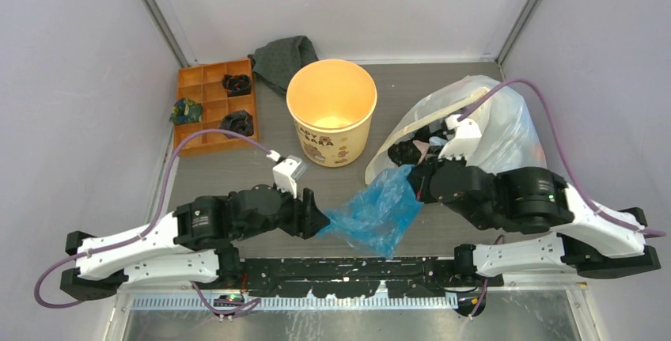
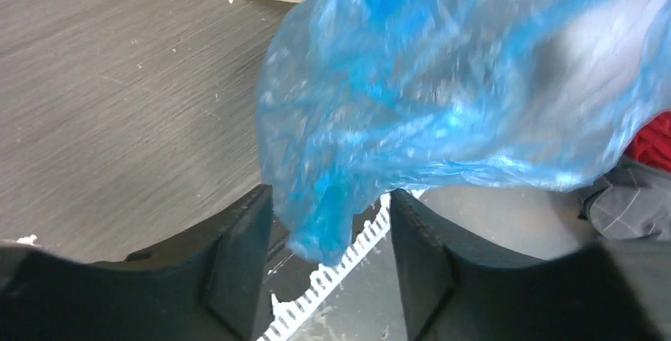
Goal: Put the trash bags into the trash bin
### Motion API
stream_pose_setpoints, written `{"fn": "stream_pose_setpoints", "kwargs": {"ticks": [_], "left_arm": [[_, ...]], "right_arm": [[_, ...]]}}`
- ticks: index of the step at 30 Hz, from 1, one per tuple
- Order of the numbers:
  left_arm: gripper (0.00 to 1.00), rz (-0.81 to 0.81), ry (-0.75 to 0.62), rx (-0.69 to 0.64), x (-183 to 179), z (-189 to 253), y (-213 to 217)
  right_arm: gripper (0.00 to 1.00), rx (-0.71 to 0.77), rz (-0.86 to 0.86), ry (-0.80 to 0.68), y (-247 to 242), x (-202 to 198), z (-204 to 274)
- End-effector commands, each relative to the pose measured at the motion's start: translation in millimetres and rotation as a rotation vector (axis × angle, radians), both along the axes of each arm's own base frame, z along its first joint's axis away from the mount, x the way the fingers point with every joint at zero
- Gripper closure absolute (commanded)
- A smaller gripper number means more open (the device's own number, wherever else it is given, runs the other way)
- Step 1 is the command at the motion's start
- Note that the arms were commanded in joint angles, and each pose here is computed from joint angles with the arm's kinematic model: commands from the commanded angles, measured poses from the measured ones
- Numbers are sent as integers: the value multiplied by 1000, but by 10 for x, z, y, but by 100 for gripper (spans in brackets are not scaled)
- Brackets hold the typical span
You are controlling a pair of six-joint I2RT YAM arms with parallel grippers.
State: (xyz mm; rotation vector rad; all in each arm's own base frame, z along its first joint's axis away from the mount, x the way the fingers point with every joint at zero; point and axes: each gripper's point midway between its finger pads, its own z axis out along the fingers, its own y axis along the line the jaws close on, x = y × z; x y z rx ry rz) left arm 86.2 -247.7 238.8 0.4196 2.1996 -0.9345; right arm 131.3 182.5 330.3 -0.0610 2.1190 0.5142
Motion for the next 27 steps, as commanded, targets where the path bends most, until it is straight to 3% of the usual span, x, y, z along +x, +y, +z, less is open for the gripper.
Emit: {"fn": "stream_pose_setpoints", "kwargs": {"ticks": [1,12,17,27], "left_arm": [[38,-98,-122,-93,-35,271,-35],[22,-547,-439,-127,-356,964,-393],[20,-579,-543,-52,-219,1117,-572],[13,-643,-661,-68,-242,1234,-596]], "right_arm": [[99,17,-27,-60,-90,73,312],[99,-92,233,-65,352,-81,319],[99,-120,354,-75,475,-177,333],[99,-107,534,-61,638,-393,332]]}}
